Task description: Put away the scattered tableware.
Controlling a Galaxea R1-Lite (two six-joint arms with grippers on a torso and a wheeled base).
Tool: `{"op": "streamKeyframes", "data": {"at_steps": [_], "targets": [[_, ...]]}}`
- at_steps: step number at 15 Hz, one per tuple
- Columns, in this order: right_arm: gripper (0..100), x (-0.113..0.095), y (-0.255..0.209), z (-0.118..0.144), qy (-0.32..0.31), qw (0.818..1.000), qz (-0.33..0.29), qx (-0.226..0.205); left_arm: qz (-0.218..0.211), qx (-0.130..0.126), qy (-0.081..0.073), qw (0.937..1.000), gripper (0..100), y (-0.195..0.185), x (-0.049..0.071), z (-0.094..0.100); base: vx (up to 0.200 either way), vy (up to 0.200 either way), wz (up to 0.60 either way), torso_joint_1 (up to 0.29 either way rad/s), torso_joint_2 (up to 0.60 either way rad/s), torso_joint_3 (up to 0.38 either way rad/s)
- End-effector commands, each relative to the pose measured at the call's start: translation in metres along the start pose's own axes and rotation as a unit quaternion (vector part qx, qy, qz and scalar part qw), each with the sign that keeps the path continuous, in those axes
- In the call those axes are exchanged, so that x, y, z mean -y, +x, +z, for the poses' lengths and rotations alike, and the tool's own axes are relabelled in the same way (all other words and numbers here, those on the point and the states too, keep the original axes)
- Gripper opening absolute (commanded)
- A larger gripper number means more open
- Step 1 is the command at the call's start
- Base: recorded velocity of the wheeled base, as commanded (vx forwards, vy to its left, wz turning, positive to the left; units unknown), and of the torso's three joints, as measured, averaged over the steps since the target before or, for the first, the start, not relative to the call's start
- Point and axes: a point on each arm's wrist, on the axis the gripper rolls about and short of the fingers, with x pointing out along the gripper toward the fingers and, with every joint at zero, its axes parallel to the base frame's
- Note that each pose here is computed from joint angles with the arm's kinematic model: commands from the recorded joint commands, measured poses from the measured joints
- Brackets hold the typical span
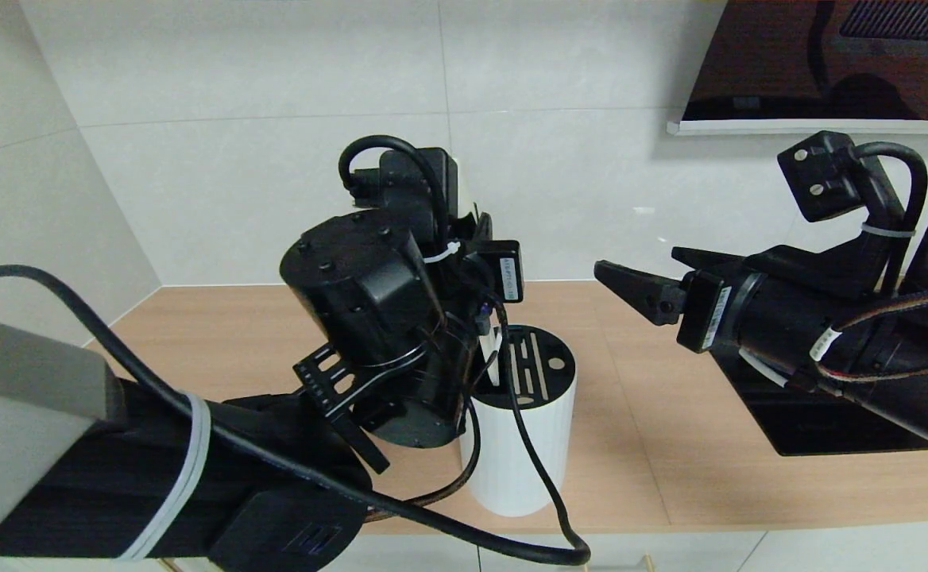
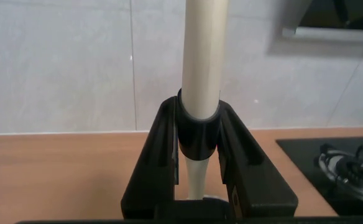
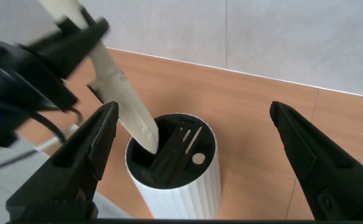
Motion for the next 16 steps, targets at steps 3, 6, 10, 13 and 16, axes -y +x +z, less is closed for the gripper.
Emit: {"op": "streamKeyframes", "data": {"at_steps": [3,6,10,13,16], "targets": [[100,0.000,0.000,0.000,0.000,1.000,-0.001,0.000,-0.014,-0.019,0.002,0.9997,0,-0.005,0.011,-0.016,0.000,0.000,0.00,0.000,0.00,0.000],[100,0.000,0.000,0.000,0.000,1.000,0.000,0.000,-0.018,-0.041,0.014,0.9989,0,-0.008,0.013,-0.034,0.000,0.000,0.00,0.000,0.00,0.000],[100,0.000,0.001,-0.001,0.000,1.000,-0.001,-0.001,-0.020,-0.070,0.033,0.9968,0,-0.009,0.014,-0.060,0.000,0.000,0.00,0.000,0.00,0.000],[100,0.001,0.002,-0.002,-0.001,1.000,-0.002,-0.004,-0.018,-0.087,0.039,0.9953,0,-0.007,0.016,-0.079,0.000,0.000,0.00,0.000,0.00,0.000],[100,0.000,0.002,-0.003,-0.001,1.000,-0.001,-0.005,-0.016,-0.092,0.044,0.9946,0,-0.006,0.015,-0.085,0.000,0.000,0.00,0.000,0.00,0.000]]}}
